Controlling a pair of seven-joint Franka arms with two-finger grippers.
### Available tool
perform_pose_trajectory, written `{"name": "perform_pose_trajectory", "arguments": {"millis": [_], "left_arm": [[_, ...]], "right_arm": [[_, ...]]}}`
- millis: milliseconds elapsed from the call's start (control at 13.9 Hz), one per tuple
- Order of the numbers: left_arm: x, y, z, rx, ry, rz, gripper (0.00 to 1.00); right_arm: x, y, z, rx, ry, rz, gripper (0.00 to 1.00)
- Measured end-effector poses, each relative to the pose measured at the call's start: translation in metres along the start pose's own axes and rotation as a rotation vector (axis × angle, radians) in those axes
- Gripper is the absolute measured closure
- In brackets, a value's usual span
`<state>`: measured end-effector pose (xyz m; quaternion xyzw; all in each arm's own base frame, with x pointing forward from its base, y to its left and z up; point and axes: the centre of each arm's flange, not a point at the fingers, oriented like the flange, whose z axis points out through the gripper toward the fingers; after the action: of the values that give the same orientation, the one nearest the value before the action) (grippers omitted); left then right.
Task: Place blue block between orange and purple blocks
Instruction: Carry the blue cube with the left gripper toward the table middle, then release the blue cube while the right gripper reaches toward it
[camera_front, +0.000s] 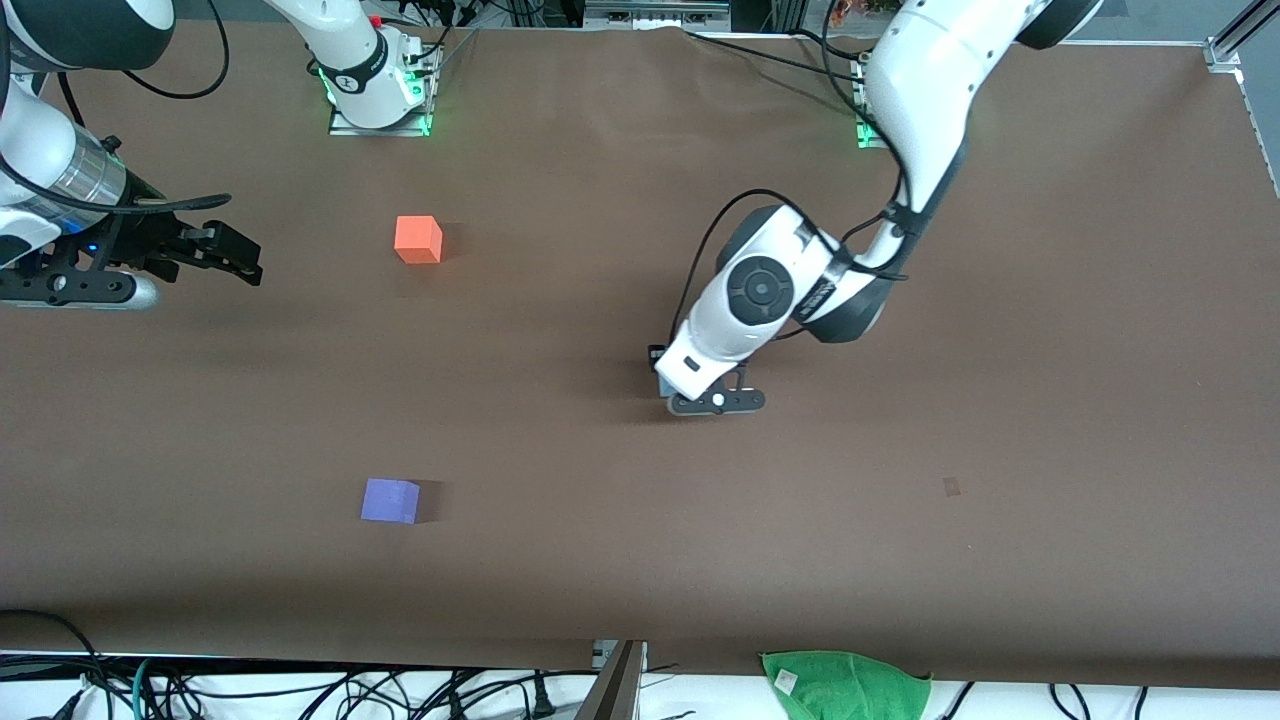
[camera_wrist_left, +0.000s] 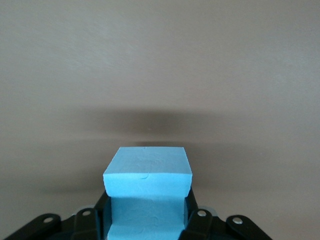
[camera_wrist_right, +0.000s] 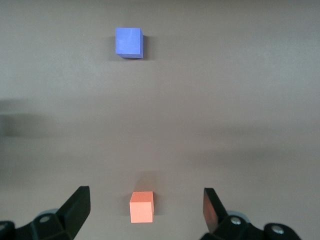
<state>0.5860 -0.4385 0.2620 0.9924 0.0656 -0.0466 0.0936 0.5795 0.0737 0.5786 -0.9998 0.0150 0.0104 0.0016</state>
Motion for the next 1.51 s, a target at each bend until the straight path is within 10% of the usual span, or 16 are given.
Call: {"name": "perform_pose_trajectory", "arguments": {"millis": [503,790,1508], "left_arm": [[-0.035,0.029,0.056,0.076,0.004,-0.103,0.43],[-0.038,0.035,0.06,0.074,0.006,-0.12,0.07],[0.063,-0.054,-0.179,0.146,0.071,-0.268,0.0]], "right_arm": [[0.002,-0.005,0.005,0.001,-0.003,-0.007,0.0],[0.01,-0.009,0.018,0.001,-0.01,-0.014,0.0],[0.026,-0.034,0.083,-0.015,-0.125,-0.052,0.0]]}}
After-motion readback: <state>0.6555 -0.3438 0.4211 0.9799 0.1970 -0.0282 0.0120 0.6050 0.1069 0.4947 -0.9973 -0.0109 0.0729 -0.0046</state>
